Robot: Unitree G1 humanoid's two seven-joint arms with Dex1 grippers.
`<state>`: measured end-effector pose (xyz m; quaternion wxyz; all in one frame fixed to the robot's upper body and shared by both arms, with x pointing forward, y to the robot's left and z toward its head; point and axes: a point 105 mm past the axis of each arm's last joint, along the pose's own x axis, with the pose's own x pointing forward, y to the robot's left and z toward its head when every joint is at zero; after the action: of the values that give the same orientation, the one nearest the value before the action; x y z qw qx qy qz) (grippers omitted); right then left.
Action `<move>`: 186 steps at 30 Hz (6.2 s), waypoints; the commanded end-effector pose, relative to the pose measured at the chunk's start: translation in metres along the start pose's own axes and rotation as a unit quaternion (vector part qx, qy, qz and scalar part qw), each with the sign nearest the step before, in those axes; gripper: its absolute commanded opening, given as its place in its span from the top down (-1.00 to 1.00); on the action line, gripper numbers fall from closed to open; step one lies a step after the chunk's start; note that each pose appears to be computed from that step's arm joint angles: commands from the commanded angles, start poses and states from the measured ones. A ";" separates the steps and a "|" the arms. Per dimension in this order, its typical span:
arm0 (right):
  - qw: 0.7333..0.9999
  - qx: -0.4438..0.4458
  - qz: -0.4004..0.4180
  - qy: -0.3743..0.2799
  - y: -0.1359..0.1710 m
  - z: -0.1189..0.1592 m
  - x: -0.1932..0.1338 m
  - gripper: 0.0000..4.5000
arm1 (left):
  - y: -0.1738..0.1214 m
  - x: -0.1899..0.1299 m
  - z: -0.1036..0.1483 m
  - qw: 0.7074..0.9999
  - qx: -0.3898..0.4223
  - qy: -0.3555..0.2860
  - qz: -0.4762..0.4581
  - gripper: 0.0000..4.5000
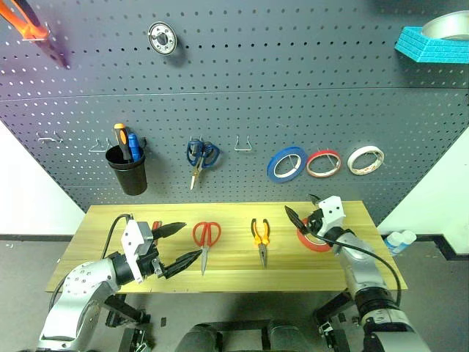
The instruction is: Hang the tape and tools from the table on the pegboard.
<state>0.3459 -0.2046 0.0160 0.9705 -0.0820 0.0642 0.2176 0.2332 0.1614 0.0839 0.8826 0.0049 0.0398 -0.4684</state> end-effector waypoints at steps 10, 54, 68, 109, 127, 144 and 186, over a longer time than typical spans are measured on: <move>0.990 -0.049 0.036 0.130 -0.020 -0.025 -0.001 -1.00 | 0.004 0.009 0.036 0.999 0.001 -0.036 0.006 -0.99; 0.921 -0.062 0.082 0.375 -0.011 -0.092 -0.020 -1.00 | 0.009 -0.017 -0.013 0.999 -0.015 -0.037 0.033 -0.99; 0.908 -0.118 0.090 0.391 -0.013 -0.096 -0.022 0.71 | 0.009 -0.018 -0.016 0.999 -0.012 -0.035 0.032 -1.00; 0.966 0.217 -0.089 -0.108 -0.045 0.005 -0.062 0.71 | 0.021 -0.007 -0.005 0.999 -0.009 -0.048 0.020 -1.00; 0.953 0.206 -0.084 -0.203 -0.038 0.084 -0.070 0.71 | 0.019 0.002 0.005 0.998 -0.013 -0.053 0.013 -1.00; 0.963 0.168 -0.018 -0.209 -0.012 0.111 -0.042 0.71 | 0.013 0.009 0.020 0.998 -0.009 -0.057 0.014 -1.00; 0.992 0.126 0.013 -0.022 0.046 0.036 0.009 -0.98 | 0.022 -0.019 0.015 0.995 -0.009 -0.056 0.077 -1.00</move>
<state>0.3284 -0.1594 0.0275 0.9687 0.0657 0.0888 0.2224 0.2420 0.1817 0.0911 0.9129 -0.0410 0.0118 -0.4059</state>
